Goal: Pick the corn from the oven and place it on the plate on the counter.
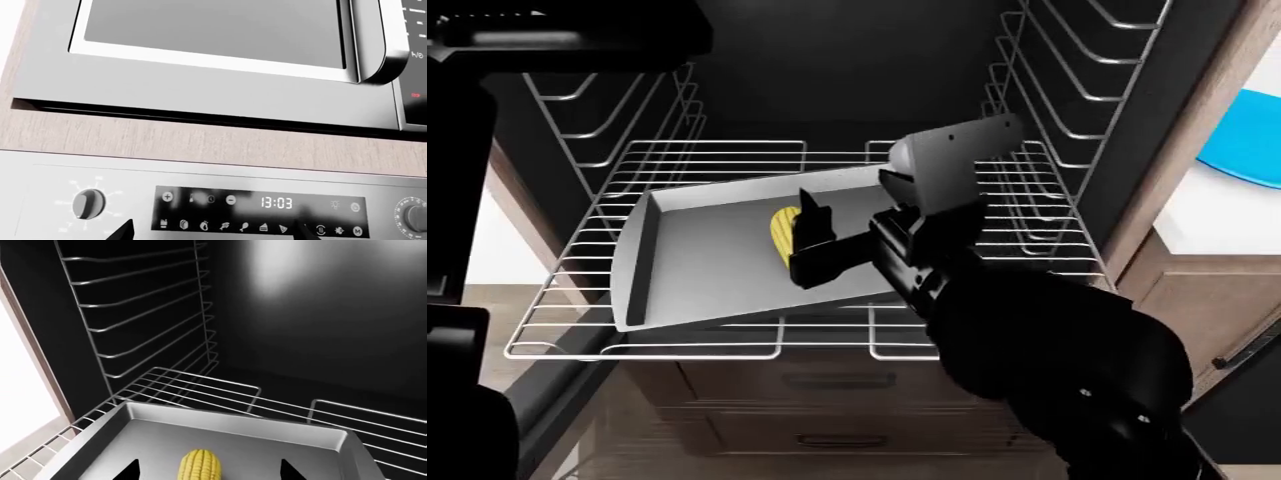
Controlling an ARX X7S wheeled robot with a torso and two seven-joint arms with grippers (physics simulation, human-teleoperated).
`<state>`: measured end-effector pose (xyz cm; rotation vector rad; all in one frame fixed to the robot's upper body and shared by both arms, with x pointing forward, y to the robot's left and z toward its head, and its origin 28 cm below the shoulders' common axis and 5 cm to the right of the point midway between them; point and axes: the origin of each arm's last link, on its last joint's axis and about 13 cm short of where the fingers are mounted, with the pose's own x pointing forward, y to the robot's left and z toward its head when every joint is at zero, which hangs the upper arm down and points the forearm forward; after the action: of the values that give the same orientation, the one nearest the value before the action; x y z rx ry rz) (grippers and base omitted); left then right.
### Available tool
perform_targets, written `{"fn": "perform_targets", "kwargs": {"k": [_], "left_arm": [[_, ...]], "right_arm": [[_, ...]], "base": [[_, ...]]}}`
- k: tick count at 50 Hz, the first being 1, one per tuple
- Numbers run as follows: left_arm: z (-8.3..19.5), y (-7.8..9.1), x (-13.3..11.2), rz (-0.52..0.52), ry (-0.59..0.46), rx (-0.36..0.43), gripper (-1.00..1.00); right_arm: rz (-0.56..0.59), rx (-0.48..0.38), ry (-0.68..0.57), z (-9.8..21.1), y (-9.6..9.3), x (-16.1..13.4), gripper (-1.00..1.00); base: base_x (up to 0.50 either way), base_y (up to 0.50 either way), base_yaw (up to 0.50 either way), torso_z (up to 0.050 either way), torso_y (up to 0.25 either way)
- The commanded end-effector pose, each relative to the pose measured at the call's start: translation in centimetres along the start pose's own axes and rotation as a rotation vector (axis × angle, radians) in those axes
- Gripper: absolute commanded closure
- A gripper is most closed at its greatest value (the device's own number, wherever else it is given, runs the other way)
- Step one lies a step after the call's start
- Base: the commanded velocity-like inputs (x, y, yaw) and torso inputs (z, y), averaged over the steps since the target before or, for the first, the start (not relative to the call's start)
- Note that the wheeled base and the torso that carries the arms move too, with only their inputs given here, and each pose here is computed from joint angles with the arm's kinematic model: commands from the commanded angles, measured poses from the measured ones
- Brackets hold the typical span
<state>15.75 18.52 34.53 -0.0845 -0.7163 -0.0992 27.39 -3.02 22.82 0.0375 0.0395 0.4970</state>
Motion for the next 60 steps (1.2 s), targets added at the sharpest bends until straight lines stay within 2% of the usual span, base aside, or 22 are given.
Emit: {"fn": "perform_targets", "kwargs": {"k": [1,15,24,43,46,48,60], "left_arm": [[-0.1,-0.1,0.0,-0.003,0.002,-0.009,-1.0],[-0.2,-0.2,-0.2,-0.004,0.009,-0.016,-1.0],[-0.3,-0.2,-0.3,-0.006,0.013,-0.022,-1.0],[-0.2,-0.1,-0.3,-0.001,0.008,-0.025,-1.0],[-0.2,-0.2,-0.3,-0.001,0.007,-0.027,-1.0],[-0.2,-0.2,-0.3,-0.001,0.008,-0.03,-1.0],[-0.2,-0.1,-0.5,0.004,0.008,-0.033,-1.0]], "right_arm": [[-0.006,-0.021,0.017,0.6,-0.8,2.1,-1.0],[0.013,-0.024,0.027,0.0,-0.4,3.0,-1.0],[0.068,-0.019,0.055,-0.7,0.9,2.2,-1.0],[0.048,0.003,0.146,-0.6,0.2,4.1,-1.0],[0.055,-0.003,0.155,-0.7,0.3,4.3,-1.0],[0.104,-0.021,0.194,-1.0,0.6,4.2,-1.0],[0.111,-0.03,0.226,-1.8,0.7,4.6,-1.0]], "base": [[0.0,0.0,0.0,0.0,0.0],[0.0,0.0,0.0,0.0,0.0],[0.0,0.0,0.0,0.0,0.0],[0.0,0.0,0.0,0.0,0.0],[0.0,0.0,0.0,0.0,0.0],[0.0,0.0,0.0,0.0,0.0],[0.0,0.0,0.0,0.0,0.0]]}}
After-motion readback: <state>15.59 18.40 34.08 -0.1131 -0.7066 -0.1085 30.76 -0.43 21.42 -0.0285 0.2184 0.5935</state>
